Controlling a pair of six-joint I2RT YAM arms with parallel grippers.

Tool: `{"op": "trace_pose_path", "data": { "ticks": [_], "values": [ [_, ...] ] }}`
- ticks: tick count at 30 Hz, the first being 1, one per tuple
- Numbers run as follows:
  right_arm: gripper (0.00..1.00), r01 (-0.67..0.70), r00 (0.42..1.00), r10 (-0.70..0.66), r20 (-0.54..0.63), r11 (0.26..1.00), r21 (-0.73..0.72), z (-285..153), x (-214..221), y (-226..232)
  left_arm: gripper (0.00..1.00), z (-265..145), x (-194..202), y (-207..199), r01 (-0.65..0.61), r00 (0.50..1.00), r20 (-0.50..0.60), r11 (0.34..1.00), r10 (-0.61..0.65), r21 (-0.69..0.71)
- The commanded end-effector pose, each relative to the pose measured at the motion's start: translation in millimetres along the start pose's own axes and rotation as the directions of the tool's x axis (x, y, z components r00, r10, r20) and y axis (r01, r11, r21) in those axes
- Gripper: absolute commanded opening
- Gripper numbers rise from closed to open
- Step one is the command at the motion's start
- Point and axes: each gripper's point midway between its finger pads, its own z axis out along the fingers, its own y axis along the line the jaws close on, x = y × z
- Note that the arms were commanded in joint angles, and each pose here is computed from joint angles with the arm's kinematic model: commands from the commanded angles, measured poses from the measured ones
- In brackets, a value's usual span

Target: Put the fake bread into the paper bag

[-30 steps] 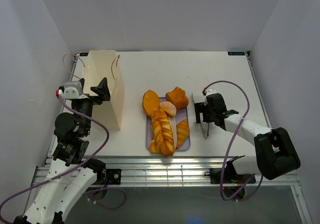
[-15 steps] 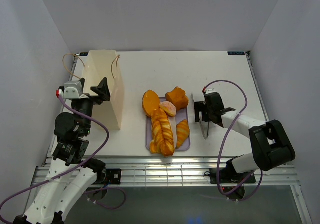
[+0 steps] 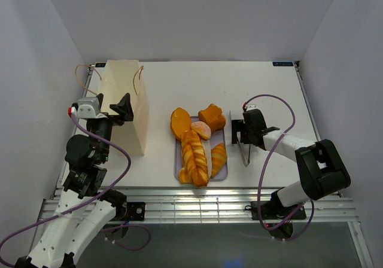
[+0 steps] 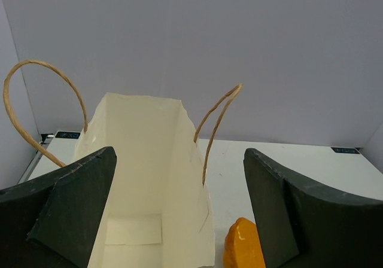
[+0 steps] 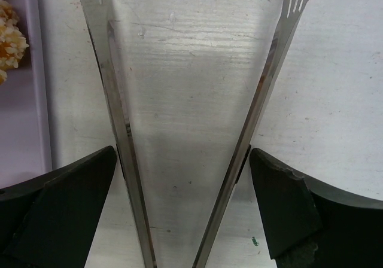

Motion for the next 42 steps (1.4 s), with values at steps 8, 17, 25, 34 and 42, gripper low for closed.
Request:
{"op": "trace_pose_path", "data": {
  "ticks": [8,17,25,34,42],
  "values": [
    [0.88,-0.053,0.999,0.053,0.005,0.999,0.0,-0.4,-0.3,3.4,0.98,0.9,4.7,-5.9,0.002,1.0,-0.007,1.0,-0.002,0.025],
    [0.78,-0.06,0.998,0.06,0.001,0.998,-0.013,-4.0,-2.9,5.8,0.98,0.7,4.3,-6.2,0.0,1.0,-0.004,1.0,0.0,0.027],
    [0.74,-0.061,0.998,0.061,0.011,0.998,-0.003,-13.5,-6.1,2.9,0.98,-0.8,2.2,-6.1,0.004,1.0,0.001,1.0,-0.004,0.029],
    [0.69,-0.056,0.998,0.055,0.032,0.998,0.021,-28.2,-17.2,-2.3,0.98,-2.4,0.6,-6.8,0.007,1.0,0.006,0.999,-0.007,0.033],
    [0.7,-0.035,0.998,0.032,0.051,0.997,0.063,-44.6,-25.2,-11.7,0.98,-3.1,-0.3,-8.2,0.011,1.0,0.009,0.999,-0.011,0.039]
  ]
}}
